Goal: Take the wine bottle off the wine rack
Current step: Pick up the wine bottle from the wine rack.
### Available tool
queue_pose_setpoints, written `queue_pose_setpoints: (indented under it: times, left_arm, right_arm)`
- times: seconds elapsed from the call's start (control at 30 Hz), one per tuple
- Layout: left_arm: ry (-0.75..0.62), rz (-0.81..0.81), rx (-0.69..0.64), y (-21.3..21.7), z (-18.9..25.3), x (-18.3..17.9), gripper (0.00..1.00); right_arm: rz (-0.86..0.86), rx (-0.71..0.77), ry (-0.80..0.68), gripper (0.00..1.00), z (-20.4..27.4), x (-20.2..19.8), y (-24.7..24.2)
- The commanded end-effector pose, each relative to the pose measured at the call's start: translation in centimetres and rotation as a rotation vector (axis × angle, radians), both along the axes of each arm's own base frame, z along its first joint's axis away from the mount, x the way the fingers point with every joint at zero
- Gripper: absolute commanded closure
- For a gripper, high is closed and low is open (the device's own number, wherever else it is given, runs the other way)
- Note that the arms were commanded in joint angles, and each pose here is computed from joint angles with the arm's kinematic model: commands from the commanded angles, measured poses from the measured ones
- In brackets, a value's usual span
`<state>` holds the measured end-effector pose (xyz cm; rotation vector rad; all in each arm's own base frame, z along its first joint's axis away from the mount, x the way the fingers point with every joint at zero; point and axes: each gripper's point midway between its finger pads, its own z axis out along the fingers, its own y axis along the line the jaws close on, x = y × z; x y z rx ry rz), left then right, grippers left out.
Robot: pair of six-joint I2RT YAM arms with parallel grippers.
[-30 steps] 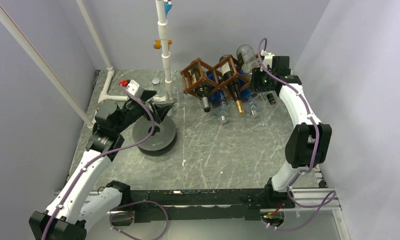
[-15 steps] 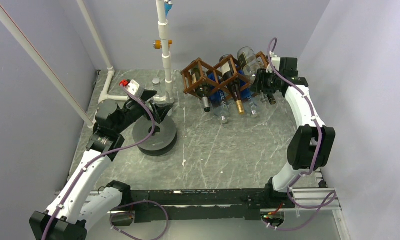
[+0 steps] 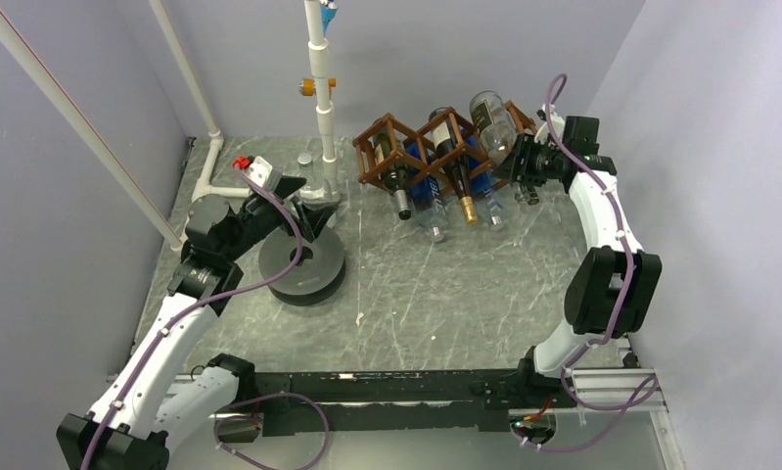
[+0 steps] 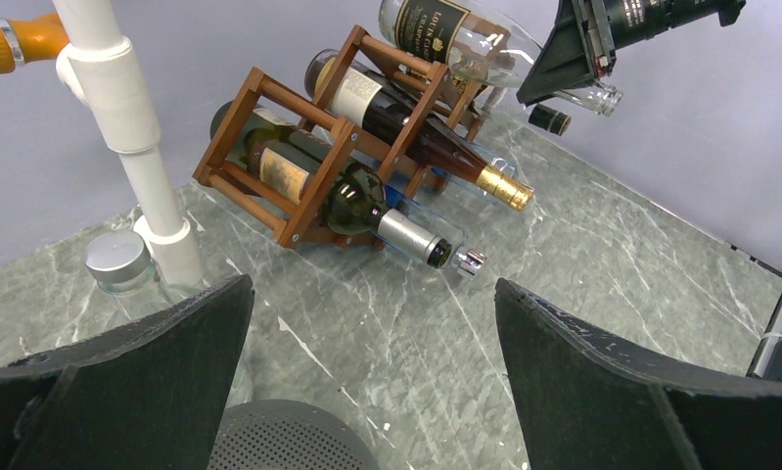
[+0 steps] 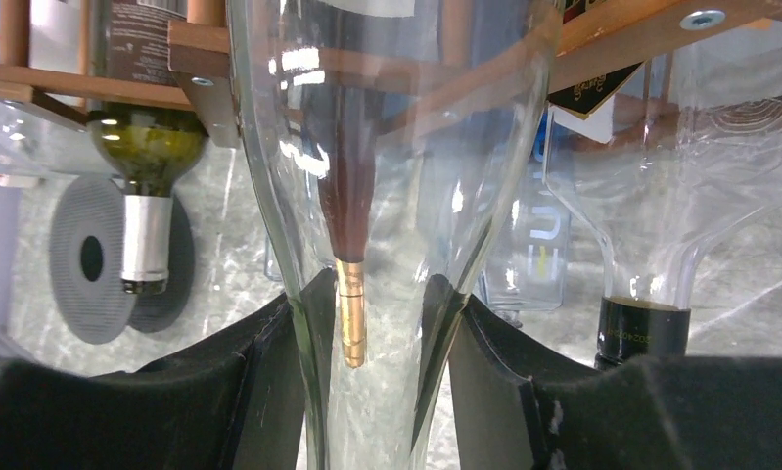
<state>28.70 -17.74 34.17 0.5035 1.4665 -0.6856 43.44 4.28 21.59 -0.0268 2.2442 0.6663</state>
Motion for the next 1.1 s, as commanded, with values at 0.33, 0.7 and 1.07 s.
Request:
queue_pose_setpoints:
  times: [0.33, 0.7, 1.07]
  left_arm:
    - [-0.054, -0.014, -0.018, -0.1, 1.5, -0.4, 0.01]
    - [-0.056, -0.014, -0.017, -0.1, 1.5, -0.4, 0.01]
    - [-0.056, -0.014, -0.018, -0.1, 1.5, -0.4, 0.01]
  right_arm:
    - [0.076, 0.136, -0.341, 1.00, 10.2, 0.6, 0.2]
    - [0.109, 0.171, -0.358, 1.00, 11.1, -0.2, 0.9]
    - [0.174, 0.214, -0.402, 1.00, 12.7, -1.2, 1.9]
